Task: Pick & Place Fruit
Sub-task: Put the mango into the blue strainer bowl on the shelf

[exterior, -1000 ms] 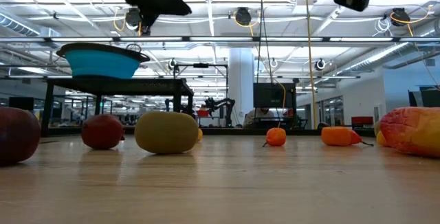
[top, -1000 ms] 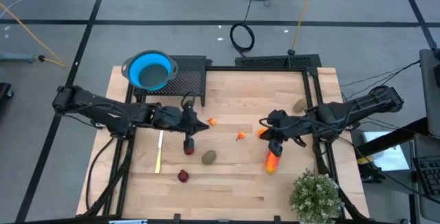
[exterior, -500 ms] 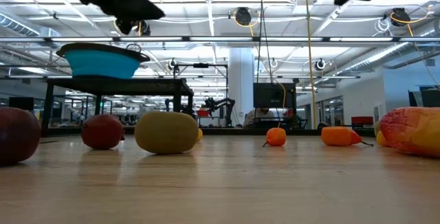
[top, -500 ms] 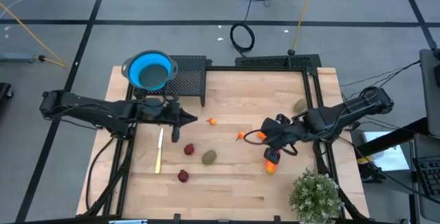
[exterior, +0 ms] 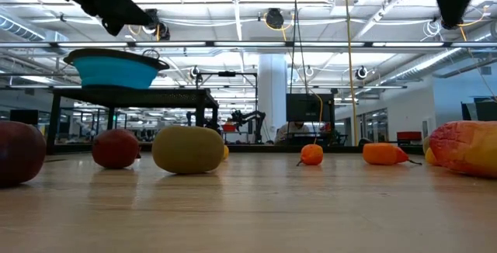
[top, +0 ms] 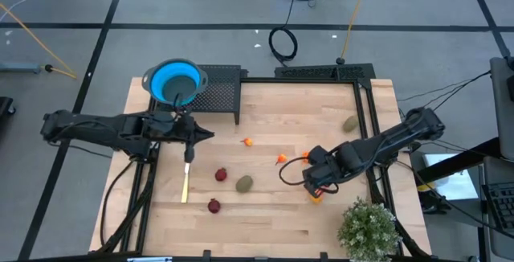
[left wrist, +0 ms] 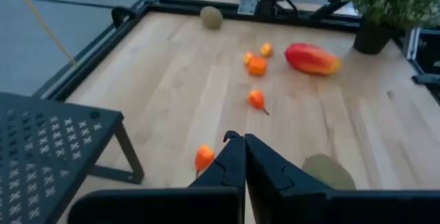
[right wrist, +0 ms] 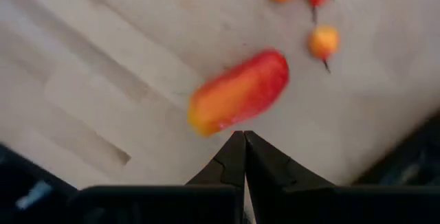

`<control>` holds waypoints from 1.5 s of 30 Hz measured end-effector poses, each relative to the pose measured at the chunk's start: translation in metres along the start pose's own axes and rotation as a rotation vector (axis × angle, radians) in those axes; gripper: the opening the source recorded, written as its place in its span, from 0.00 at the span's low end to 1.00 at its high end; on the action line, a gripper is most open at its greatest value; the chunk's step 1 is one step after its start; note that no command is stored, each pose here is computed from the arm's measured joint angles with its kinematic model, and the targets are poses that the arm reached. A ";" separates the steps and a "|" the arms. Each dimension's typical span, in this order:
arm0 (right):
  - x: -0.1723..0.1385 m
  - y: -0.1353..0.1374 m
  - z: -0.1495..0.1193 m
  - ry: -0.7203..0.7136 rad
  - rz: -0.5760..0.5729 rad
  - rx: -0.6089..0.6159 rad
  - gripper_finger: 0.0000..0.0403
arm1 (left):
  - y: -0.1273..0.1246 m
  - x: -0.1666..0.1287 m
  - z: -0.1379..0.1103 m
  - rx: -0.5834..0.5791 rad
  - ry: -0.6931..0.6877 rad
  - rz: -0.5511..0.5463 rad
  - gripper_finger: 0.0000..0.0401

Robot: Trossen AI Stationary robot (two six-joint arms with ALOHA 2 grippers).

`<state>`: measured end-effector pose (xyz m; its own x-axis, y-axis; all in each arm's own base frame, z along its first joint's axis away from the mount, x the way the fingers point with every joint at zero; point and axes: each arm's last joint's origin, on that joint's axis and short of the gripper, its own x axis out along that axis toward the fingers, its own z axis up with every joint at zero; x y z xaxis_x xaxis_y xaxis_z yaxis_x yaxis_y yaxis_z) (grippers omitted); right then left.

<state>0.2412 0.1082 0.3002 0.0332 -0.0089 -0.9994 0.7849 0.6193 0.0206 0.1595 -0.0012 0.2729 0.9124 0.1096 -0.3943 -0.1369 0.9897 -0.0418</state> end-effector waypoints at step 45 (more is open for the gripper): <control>0.080 -0.006 -0.004 0.025 0.007 0.401 0.64 | 0.014 -0.059 -0.058 -0.129 -0.135 -0.033 0.01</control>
<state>0.2370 0.1073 0.2202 0.0283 0.0166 -0.9995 0.9641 0.2636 0.0317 0.0813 0.0010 0.2424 0.9594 0.0968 -0.2647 -0.1463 0.9738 -0.1739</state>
